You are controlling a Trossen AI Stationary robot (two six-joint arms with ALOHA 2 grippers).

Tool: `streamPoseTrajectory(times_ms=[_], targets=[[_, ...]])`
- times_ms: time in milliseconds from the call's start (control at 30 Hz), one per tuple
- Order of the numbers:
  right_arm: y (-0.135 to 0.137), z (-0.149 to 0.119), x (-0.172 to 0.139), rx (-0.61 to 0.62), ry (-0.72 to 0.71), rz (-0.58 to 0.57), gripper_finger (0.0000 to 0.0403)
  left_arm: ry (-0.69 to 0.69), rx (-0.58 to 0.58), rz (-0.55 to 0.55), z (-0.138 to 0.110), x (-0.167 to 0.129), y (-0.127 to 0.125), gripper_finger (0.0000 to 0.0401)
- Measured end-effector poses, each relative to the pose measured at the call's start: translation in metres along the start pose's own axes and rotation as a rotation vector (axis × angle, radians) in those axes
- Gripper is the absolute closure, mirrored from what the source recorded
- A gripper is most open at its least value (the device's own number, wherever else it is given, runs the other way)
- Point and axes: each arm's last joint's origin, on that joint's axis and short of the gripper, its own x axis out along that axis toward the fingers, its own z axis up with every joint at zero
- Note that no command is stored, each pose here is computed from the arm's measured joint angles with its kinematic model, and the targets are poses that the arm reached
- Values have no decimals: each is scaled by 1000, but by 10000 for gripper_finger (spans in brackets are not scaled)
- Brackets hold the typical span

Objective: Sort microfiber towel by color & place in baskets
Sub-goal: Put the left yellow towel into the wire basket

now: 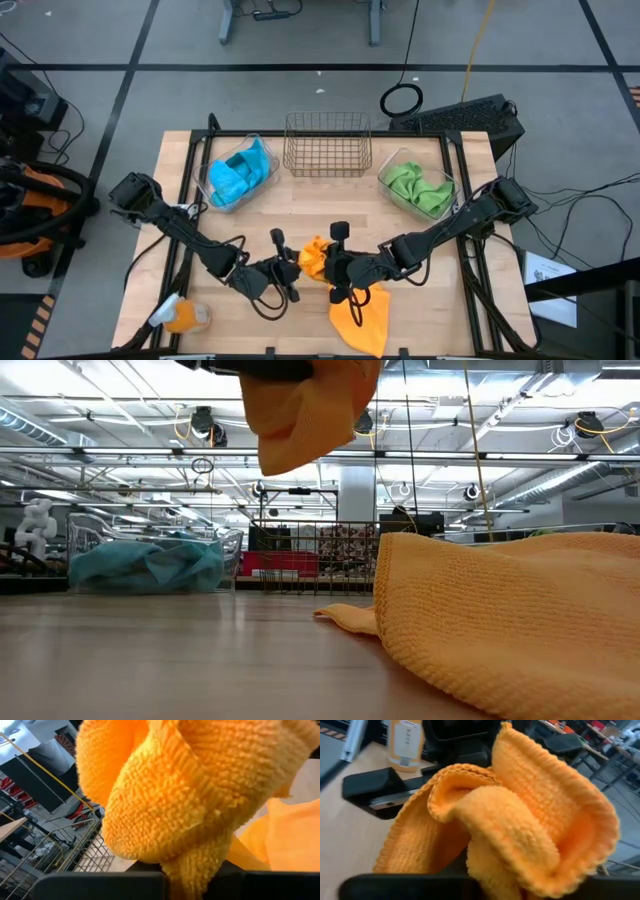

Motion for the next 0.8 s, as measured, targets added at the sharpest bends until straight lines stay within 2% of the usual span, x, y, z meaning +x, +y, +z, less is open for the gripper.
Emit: streamPoseTrajectory(times_ms=[133, 300, 433, 567, 800], targets=[[-2, -3, -1, 15, 39, -40, 284, 8, 43, 13, -1, 4, 3, 363], [-2, -10, -11, -3, 131, -76, 194, 21, 62, 48, -2, 12, 11, 370], [-5, -11, -28, 33, 186, -81, 143, 41, 84, 93, -5, 24, 23, 372], [-10, -17, -47, 68, 272, -116, 117, 74, 117, 144, -9, 37, 37, 372], [-16, -23, -71, 101, 335, -196, 114, 140, 101, 239, -19, 63, 69, 373]])
